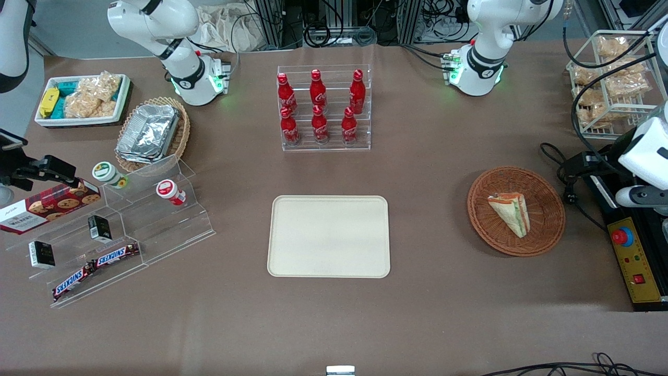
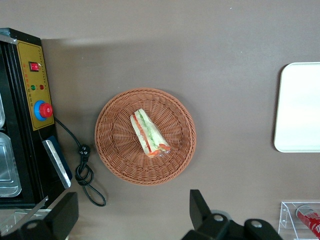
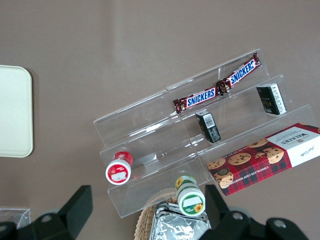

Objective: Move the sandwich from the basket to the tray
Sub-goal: 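Move the left gripper over the wicker basket toward the wrapped sandwich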

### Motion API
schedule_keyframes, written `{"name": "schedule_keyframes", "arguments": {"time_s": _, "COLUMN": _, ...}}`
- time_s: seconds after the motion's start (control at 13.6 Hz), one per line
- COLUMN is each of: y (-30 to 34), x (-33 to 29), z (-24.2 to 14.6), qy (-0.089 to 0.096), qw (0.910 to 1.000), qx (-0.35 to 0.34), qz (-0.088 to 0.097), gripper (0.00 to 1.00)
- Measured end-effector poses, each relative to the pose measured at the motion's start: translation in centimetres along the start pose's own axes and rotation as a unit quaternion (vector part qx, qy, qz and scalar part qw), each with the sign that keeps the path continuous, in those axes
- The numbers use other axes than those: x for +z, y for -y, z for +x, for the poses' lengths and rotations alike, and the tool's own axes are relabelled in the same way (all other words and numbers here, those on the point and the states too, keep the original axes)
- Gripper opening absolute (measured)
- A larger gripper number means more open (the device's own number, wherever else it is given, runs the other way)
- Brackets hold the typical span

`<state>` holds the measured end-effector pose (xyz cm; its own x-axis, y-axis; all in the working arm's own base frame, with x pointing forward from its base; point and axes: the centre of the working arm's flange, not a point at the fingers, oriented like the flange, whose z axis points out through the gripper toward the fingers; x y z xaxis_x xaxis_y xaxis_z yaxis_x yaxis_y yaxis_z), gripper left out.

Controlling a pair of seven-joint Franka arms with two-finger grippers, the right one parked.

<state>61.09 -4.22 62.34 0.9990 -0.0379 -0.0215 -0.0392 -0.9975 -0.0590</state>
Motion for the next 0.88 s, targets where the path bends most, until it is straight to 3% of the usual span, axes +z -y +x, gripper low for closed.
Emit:
{"name": "schedule_keyframes", "arguments": {"time_s": 0.51, "y": 0.1, "x": 0.5, "z": 0.1, "qy": 0.006, "qw": 1.0, "qx": -0.001, "qz": 0.0, "gripper": 1.0}}
{"name": "schedule_keyframes", "arguments": {"time_s": 0.73, "y": 0.1, "x": 2.6, "z": 0.1, "qy": 0.032, "qw": 0.9995, "qx": 0.0, "qz": 0.002, "gripper": 1.0}}
{"name": "schedule_keyframes", "arguments": {"time_s": 0.81, "y": 0.2, "x": 3.9, "z": 0.1, "qy": 0.046, "qw": 0.9989, "qx": 0.0, "qz": 0.009, "gripper": 1.0}}
{"name": "schedule_keyframes", "arguments": {"time_s": 0.88, "y": 0.3, "x": 5.5, "z": 0.1, "qy": 0.062, "qw": 0.9977, "qx": 0.002, "qz": 0.029, "gripper": 1.0}}
